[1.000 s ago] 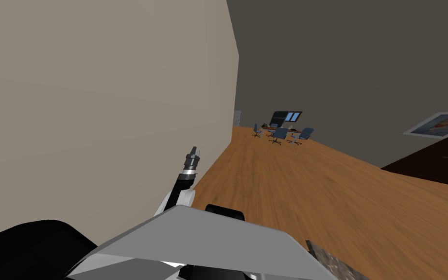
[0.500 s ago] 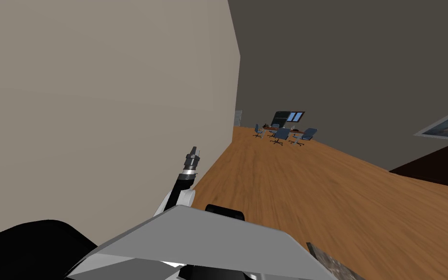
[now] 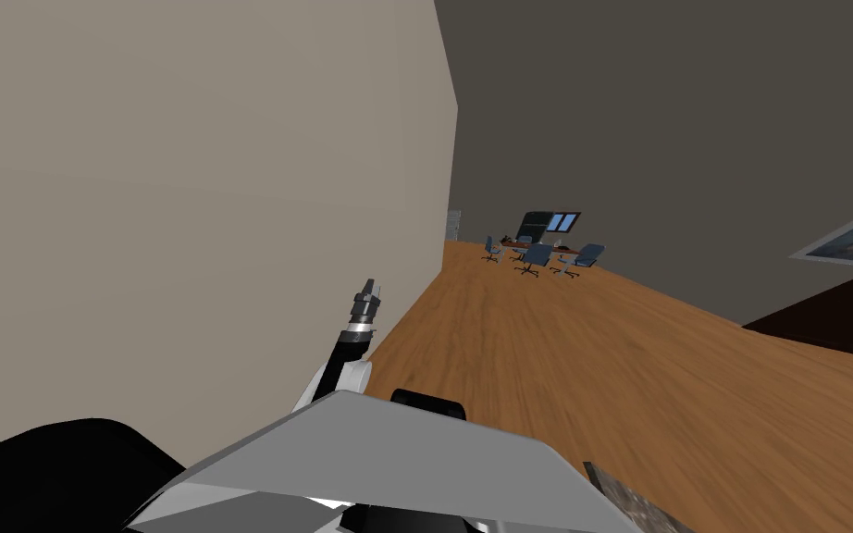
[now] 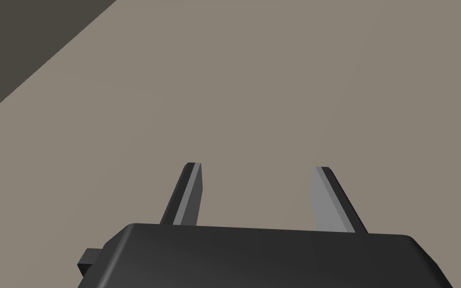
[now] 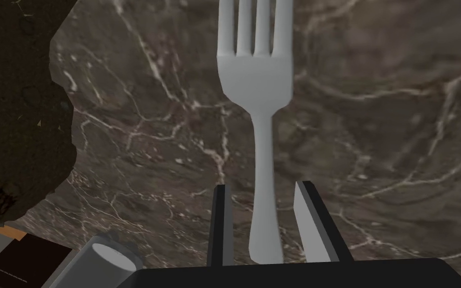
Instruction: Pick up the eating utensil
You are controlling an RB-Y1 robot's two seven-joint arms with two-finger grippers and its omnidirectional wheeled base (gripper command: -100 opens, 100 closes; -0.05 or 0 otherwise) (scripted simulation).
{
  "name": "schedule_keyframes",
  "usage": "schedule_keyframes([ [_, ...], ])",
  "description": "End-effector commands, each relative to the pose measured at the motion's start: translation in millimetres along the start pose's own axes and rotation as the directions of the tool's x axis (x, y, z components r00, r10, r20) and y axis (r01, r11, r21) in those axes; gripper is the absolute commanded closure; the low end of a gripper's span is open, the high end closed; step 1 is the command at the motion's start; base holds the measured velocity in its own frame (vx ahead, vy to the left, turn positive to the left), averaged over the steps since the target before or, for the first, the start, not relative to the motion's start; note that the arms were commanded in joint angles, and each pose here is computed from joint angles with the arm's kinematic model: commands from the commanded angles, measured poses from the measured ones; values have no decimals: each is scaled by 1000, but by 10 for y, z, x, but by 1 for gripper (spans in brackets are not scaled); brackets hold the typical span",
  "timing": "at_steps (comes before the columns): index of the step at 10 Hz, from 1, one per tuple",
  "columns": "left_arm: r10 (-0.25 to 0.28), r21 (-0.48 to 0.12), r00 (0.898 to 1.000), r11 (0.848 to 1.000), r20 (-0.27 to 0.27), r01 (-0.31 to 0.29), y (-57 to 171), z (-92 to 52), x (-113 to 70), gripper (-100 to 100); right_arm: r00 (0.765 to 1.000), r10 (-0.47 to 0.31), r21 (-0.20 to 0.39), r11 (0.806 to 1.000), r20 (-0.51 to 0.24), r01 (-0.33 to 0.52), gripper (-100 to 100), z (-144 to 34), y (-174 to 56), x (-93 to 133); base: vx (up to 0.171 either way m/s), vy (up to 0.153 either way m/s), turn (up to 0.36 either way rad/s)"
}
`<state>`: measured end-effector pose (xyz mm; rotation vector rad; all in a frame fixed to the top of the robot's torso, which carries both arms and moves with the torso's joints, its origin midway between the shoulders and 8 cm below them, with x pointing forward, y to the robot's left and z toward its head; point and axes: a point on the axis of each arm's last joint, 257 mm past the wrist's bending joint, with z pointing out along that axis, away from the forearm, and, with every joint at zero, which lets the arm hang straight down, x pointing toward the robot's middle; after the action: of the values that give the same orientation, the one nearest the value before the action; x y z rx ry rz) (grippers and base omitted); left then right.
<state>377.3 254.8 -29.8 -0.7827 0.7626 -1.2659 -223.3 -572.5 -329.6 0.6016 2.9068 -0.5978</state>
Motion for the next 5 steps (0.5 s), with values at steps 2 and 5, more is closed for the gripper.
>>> schedule_keyframes([
  [2,0,0,1000,1000,0,0,0,0,0,0,1000,-8,-2,1000,6,8,100,-121,-26,-55,5,14,-89],
  [5,0,0,1000,1000,0,0,0,0,0,0,1000,-10,-2,1000,6,10,0,-136,-40,-66,3,11,-21],
])
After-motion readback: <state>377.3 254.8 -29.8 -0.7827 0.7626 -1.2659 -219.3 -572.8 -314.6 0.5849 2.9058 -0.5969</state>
